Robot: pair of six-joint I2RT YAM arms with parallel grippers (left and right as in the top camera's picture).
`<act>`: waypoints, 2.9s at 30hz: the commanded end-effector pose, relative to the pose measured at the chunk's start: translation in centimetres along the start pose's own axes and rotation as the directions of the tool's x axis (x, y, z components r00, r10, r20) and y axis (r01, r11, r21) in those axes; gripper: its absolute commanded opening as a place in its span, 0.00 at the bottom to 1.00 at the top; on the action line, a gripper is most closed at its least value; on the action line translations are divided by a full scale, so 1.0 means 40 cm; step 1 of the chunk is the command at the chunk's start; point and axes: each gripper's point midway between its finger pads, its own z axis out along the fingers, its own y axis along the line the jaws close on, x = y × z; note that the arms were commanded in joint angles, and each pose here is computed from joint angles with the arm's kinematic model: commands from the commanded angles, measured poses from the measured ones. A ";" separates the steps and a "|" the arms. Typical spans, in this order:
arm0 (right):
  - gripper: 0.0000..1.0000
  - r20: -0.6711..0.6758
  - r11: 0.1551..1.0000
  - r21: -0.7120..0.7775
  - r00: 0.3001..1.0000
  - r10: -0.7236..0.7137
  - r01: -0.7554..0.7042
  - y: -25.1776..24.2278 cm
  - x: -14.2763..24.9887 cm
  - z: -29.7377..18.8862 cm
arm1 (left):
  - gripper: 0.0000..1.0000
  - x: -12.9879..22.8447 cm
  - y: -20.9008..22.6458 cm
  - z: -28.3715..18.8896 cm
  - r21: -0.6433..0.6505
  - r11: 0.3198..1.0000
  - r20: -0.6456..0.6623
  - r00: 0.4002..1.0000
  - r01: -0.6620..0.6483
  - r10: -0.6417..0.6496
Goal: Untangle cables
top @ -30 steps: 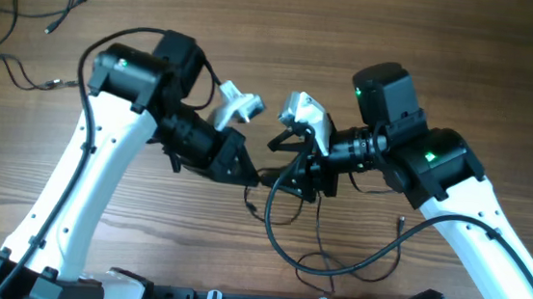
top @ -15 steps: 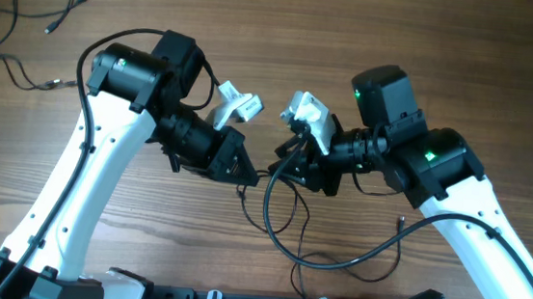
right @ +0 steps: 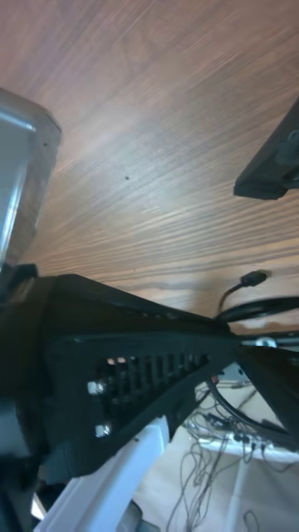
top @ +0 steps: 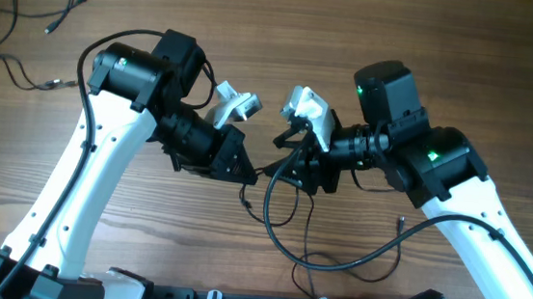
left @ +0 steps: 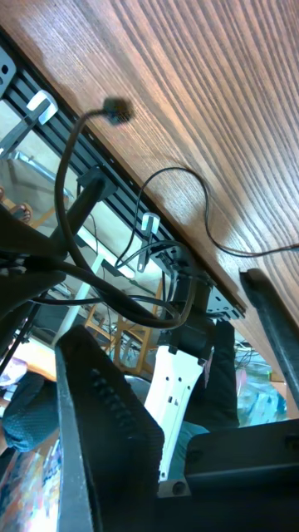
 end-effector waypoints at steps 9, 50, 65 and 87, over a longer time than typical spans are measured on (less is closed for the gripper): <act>0.29 -0.050 1.000 -0.002 0.999 -0.018 0.017 -0.002 0.022 0.003 | 0.04 -0.007 0.003 0.000 0.006 0.999 0.001 0.999 0.032 -0.032; 0.29 0.530 0.203 0.463 0.453 0.717 -0.863 -0.358 0.116 -0.207 | 0.04 -0.128 0.008 -0.067 -0.075 0.996 0.254 0.967 0.046 -0.026; 0.88 0.361 0.493 0.332 0.592 0.721 -0.804 -0.285 0.036 -0.139 | 0.04 -0.139 0.216 -0.200 -0.359 0.719 0.608 0.734 0.595 -0.304; 1.00 0.107 0.900 0.249 0.934 0.341 -0.357 -0.193 0.008 -0.093 | 0.04 -0.129 -0.076 -0.092 0.127 0.974 0.258 0.942 0.186 -0.213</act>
